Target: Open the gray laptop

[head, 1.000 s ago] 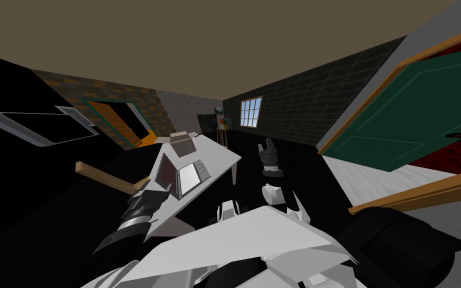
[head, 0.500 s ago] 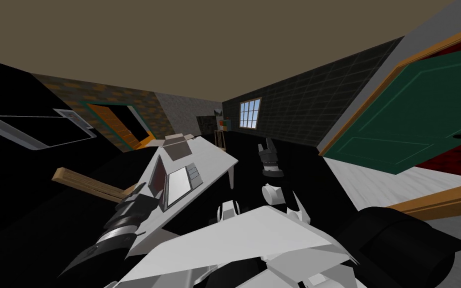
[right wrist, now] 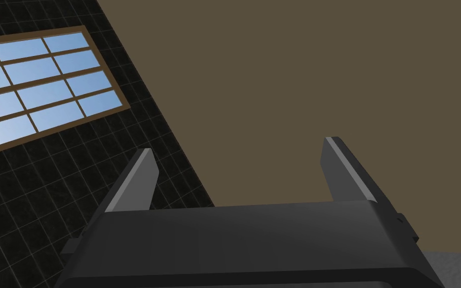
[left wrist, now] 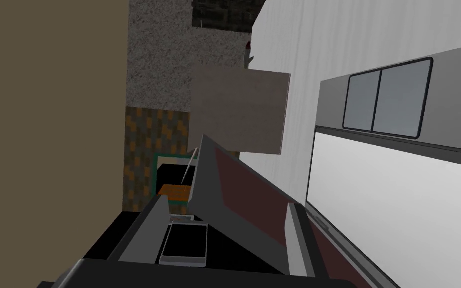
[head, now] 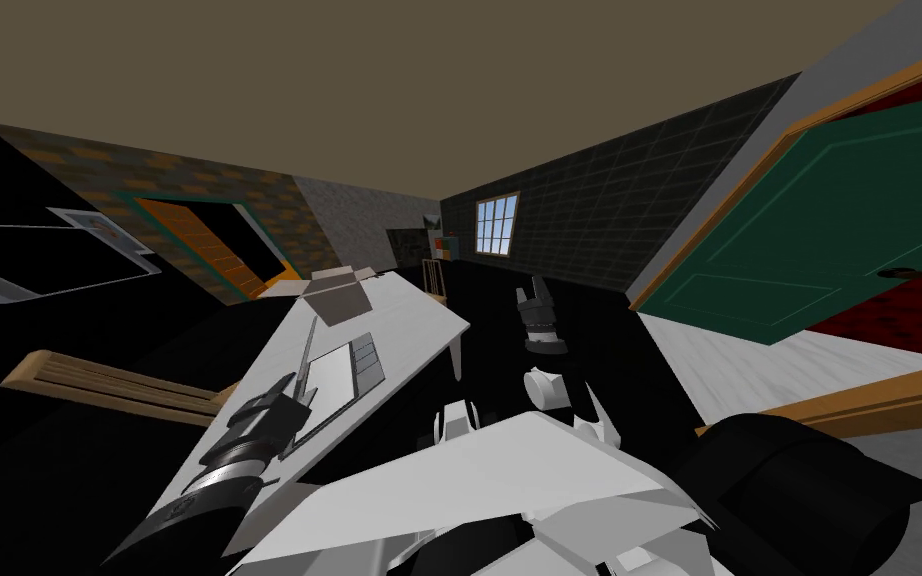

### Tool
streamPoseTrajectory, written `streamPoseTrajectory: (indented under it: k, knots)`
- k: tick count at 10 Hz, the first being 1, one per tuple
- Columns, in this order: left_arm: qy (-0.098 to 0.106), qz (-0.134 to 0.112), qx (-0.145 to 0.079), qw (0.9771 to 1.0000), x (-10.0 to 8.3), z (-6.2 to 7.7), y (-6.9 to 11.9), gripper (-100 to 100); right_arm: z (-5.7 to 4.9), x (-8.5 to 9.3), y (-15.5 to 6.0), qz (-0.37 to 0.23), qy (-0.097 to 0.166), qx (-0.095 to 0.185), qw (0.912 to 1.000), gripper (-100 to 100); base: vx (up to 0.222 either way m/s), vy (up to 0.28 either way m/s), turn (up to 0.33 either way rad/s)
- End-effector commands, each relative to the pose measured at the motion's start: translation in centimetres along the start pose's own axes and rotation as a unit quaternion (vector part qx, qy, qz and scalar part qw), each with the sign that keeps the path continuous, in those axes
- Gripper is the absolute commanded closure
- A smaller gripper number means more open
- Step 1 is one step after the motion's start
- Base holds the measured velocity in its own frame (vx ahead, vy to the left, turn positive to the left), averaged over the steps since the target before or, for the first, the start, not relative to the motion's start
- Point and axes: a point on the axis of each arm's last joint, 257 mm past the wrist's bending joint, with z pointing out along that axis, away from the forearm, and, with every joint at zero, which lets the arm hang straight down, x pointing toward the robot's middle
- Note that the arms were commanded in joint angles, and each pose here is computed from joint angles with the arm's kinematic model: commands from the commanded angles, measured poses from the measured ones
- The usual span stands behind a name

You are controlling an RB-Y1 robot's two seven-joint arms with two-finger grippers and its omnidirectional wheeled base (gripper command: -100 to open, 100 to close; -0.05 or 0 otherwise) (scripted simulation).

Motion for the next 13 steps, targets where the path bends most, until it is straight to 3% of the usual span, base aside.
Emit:
streamPoseTrajectory:
  k: [1,3,4,5,7,8,13]
  knots:
    - [-0.018,0.074,-0.024,0.9968,-2.4,0.2,1.8,100,0.0,0.0,0.0,0.0,0.0,0.0,1.0,0,0.062,-0.152,-0.022]
    - [-0.027,0.113,-0.037,0.9926,-3.6,0.2,2.5,100,0.0,0.0,0.0,0.0,0.0,0.0,1.0,0,0.056,-0.13,-0.02]
    - [-0.035,0.152,-0.049,0.9866,-4.9,0.2,3.2,100,0.0,0.0,0.0,0.0,0.0,0.0,1.0,0,0.054,-0.131,-0.048]
    - [-0.031,0.128,-0.044,0.9903,-4.2,0.2,3.0,100,0.0,0.0,0.0,0.0,0.0,0.0,1.0,0,0.023,-0.064,-0.006]
    - [-0.042,0.172,-0.058,0.9826,-5.9,0.7,4.5,100,0.0,0.0,0.0,0.0,0.0,0.0,1.0,0,0.017,-0.072,-0.023]
    - [-0.043,0.157,-0.056,0.9851,-6.1,-0.1,3.2,-100,0.0,0.0,0.0,0.0,0.0,0.0,1.0,0,0.02,-0.053,-0.016]
    - [-0.046,0.155,-0.056,0.9852,-6.9,-1.3,0.5,-100,0.0,0.0,0.0,0.0,0.0,0.0,1.0,0,0.017,-0.001,-0.013]
